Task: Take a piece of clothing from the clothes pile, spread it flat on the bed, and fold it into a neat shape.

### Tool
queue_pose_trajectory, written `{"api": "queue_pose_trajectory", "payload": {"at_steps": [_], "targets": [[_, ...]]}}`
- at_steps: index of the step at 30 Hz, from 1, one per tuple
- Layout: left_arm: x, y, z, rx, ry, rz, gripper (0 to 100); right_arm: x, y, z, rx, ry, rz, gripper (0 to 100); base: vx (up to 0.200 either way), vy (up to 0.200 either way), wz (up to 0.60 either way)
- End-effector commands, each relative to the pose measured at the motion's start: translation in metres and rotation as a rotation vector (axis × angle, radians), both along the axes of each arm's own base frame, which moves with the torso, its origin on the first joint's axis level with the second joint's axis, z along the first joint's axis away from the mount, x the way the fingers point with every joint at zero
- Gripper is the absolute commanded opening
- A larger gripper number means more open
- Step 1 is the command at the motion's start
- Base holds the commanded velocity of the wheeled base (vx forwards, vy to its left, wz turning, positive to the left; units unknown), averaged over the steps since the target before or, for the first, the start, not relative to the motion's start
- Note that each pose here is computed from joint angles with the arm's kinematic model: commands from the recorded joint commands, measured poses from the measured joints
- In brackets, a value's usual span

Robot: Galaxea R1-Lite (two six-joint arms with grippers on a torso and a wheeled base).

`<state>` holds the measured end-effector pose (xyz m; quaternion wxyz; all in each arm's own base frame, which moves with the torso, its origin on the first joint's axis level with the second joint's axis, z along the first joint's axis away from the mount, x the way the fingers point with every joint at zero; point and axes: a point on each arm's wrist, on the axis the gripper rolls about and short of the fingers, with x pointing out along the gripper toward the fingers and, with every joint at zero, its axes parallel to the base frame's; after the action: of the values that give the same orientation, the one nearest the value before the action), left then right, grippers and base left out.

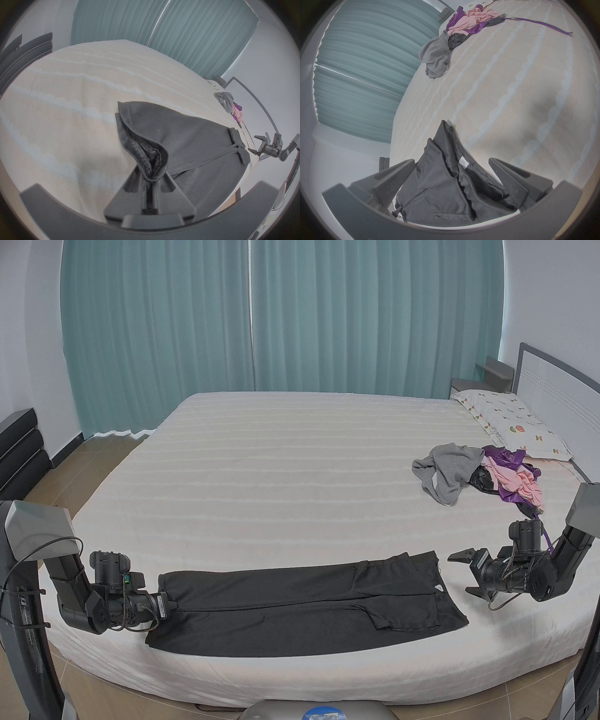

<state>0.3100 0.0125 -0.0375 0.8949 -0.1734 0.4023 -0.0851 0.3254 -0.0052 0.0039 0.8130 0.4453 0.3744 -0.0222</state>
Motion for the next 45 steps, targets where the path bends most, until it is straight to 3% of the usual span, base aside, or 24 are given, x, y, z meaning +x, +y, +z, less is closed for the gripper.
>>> {"api": "queue_pose_trajectory", "payload": {"at_steps": [1, 28, 36, 45], "targets": [[0.0, 0.005, 0.009, 0.002, -0.028, 0.018, 0, 0.0, 0.0, 0.0, 0.001, 0.0, 0.0, 100, 0.0, 0.0, 0.0], [0.004, 0.012, 0.016, -0.014, -0.051, 0.055, 0, 0.0, -0.002, 0.0, 0.002, 0.001, -0.009, 100, -0.022, 0.0, 0.0], [0.017, 0.004, 0.023, -0.06, -0.084, 0.074, 0, 0.0, -0.002, 0.0, 0.0, 0.0, -0.007, 100, 0.0, 0.0, 0.0], [0.018, -0.01, 0.026, -0.082, -0.083, 0.052, 0, -0.001, -0.002, 0.0, 0.0, 0.002, -0.007, 100, 0.0, -0.2, 0.0]]}}
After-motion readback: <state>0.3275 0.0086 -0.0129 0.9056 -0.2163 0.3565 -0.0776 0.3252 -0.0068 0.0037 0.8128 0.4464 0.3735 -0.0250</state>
